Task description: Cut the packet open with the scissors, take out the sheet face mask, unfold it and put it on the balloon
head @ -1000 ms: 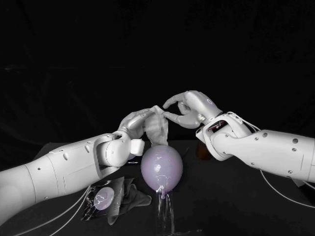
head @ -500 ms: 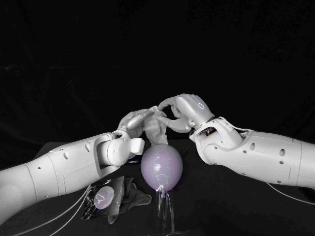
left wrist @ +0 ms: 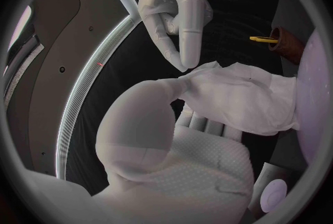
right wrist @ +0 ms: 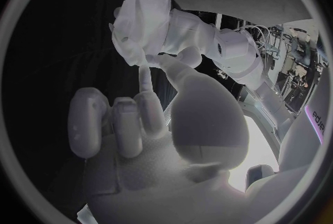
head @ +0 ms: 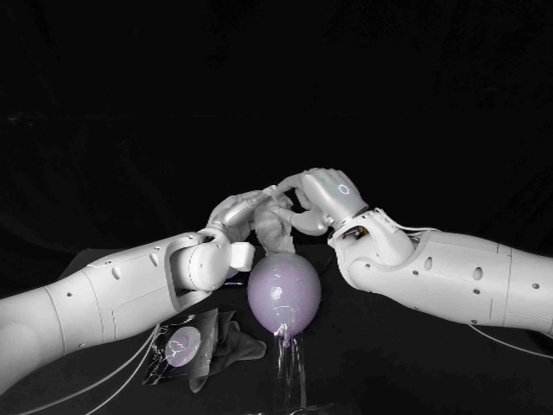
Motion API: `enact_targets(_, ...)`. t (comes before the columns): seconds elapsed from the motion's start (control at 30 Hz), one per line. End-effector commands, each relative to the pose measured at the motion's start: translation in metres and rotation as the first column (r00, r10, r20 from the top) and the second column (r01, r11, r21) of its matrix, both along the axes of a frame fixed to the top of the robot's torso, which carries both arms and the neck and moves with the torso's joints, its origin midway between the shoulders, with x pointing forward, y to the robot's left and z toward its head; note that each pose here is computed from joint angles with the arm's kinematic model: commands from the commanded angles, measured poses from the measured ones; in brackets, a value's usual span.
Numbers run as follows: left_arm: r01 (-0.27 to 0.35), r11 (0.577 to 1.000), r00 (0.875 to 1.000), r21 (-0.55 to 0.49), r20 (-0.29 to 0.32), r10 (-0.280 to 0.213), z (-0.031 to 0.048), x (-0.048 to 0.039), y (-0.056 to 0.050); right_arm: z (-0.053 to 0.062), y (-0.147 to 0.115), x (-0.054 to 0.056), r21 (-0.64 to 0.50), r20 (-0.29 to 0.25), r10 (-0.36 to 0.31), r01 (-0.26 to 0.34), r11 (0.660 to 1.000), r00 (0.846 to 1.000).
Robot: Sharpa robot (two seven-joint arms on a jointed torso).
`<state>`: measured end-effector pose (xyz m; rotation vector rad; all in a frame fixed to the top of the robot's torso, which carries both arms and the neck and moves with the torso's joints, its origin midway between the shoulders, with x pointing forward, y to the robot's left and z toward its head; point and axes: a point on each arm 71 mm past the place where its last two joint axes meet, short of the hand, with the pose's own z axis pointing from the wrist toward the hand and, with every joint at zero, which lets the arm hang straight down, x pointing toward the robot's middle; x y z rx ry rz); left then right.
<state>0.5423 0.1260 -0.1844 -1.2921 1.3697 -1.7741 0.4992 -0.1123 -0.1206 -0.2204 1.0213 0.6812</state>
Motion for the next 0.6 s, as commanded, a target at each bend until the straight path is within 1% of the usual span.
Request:
enact_targets(0.03, 0.003, 1.0, 1.0, -0.011, 0.014, -0.003, 0.0027, -0.0004, -0.002, -0.0021, 0.0009, 0.002, -0.041, 0.011, -0.027, 0.028, 0.999, 1.0)
enact_targets(0.6, 0.02, 1.0, 1.0, -0.009, 0.023, -0.02, 0.0035, -0.0019, -0.0038, -0.0047, 0.0063, 0.0046, -0.063, 0.031, -0.047, 0.049, 0.997, 0.998)
